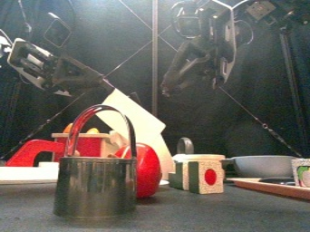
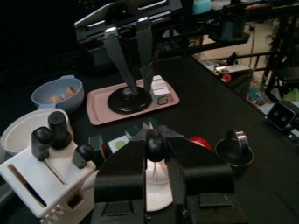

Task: Grab cleaver with both hands

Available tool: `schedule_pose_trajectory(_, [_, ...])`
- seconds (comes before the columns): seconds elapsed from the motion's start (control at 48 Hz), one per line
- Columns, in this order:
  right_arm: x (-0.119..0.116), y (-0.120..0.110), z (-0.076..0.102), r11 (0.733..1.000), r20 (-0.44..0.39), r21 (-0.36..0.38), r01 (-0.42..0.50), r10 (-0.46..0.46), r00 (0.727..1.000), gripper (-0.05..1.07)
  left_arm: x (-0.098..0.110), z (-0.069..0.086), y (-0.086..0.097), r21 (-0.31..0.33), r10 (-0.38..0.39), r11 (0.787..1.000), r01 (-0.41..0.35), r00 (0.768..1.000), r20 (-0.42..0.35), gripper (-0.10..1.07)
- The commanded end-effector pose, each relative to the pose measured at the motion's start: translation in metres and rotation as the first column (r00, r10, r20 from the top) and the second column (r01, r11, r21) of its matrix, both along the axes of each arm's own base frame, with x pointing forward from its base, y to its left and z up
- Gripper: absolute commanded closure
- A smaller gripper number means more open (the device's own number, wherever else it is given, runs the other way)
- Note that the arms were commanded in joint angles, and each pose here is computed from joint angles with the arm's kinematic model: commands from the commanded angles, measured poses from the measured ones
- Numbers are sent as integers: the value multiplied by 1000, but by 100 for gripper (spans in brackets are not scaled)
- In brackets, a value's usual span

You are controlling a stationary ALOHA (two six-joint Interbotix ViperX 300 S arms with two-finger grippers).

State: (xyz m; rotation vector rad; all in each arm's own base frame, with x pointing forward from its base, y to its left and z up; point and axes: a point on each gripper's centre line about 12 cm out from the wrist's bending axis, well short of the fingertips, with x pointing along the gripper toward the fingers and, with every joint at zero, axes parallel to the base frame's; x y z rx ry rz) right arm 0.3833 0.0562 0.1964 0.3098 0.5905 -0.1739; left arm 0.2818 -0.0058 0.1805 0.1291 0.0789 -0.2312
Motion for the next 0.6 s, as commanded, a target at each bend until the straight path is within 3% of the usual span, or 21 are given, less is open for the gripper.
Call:
schedule_pose_trajectory(0.0, [6, 0, 10, 1000, 27, 5, 6, -6, 1000, 25, 7, 10, 0, 3, -1, 1000, 1, 999, 42, 59])
schedule_pose_trajectory(0.375, [10, 0, -11, 1000, -28, 12, 22, -22, 999, 23, 9, 16, 0, -11, 9, 1000, -9, 998, 60, 59])
schedule_pose_trajectory(0.583, [13, -3, -12, 1000, -29, 4, 25, -24, 999, 32, 10, 16, -2, -22, 9, 1000, -8, 998, 62, 59])
